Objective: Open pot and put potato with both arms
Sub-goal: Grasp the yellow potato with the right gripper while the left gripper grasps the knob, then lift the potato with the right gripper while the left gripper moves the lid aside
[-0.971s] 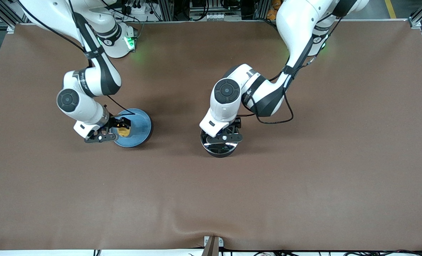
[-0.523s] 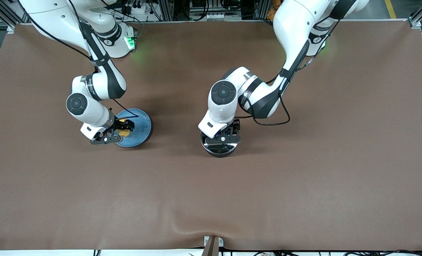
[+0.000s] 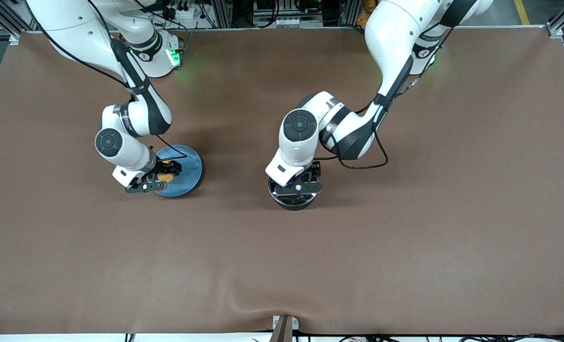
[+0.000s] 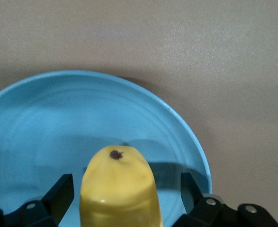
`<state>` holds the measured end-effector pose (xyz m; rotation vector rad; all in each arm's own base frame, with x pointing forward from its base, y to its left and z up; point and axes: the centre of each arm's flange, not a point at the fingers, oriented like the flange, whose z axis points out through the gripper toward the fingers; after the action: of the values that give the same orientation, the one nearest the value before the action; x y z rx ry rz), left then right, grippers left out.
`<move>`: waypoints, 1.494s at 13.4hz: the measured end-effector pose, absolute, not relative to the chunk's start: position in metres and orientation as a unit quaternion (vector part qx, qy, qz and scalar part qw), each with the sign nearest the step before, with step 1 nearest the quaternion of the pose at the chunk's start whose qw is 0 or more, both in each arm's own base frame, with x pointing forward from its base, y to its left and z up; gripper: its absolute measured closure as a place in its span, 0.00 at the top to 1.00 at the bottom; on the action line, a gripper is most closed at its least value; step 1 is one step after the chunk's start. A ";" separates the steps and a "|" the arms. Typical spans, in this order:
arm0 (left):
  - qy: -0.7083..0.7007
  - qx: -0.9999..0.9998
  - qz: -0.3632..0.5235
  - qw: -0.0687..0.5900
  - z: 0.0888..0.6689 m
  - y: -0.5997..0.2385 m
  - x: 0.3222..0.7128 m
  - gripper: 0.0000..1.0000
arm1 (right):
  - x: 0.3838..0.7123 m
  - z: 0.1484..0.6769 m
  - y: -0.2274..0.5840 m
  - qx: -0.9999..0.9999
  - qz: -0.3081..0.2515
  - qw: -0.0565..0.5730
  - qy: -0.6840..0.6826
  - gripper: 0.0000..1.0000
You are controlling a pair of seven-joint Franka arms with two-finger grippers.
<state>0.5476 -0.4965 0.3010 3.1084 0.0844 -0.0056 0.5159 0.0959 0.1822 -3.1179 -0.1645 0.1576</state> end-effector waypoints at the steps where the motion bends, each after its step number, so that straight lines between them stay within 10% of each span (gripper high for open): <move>1: 0.027 1.000 -0.002 0.016 0.301 -0.497 0.548 1.00 | 0.516 0.182 0.095 -0.997 0.051 0.008 -0.052 1.00; 3: 0.027 1.000 -0.002 0.016 0.301 -0.496 0.548 1.00 | 0.516 0.182 0.095 -0.997 0.050 0.008 -0.052 1.00; 8: 0.027 1.000 -0.005 0.012 0.294 -0.496 0.547 1.00 | 0.516 0.182 0.096 -0.997 0.050 0.008 -0.053 0.56; 13: 0.027 1.000 -0.007 0.010 0.289 -0.495 0.548 0.97 | 0.522 0.205 0.106 -0.997 0.040 0.013 -0.061 0.56; 16: 0.028 1.000 -0.005 0.012 0.291 -0.496 0.549 0.69 | 0.534 0.259 0.109 -0.997 0.047 0.015 -0.066 0.56; 20: 0.028 1.000 -0.003 0.013 0.297 -0.496 0.550 0.67 | 0.554 0.357 0.102 -0.996 0.063 0.019 -0.064 0.56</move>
<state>0.5500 -0.4957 0.2969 3.1140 0.0878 -0.0092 0.5541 0.1021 0.3569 -3.0912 -0.1980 0.1956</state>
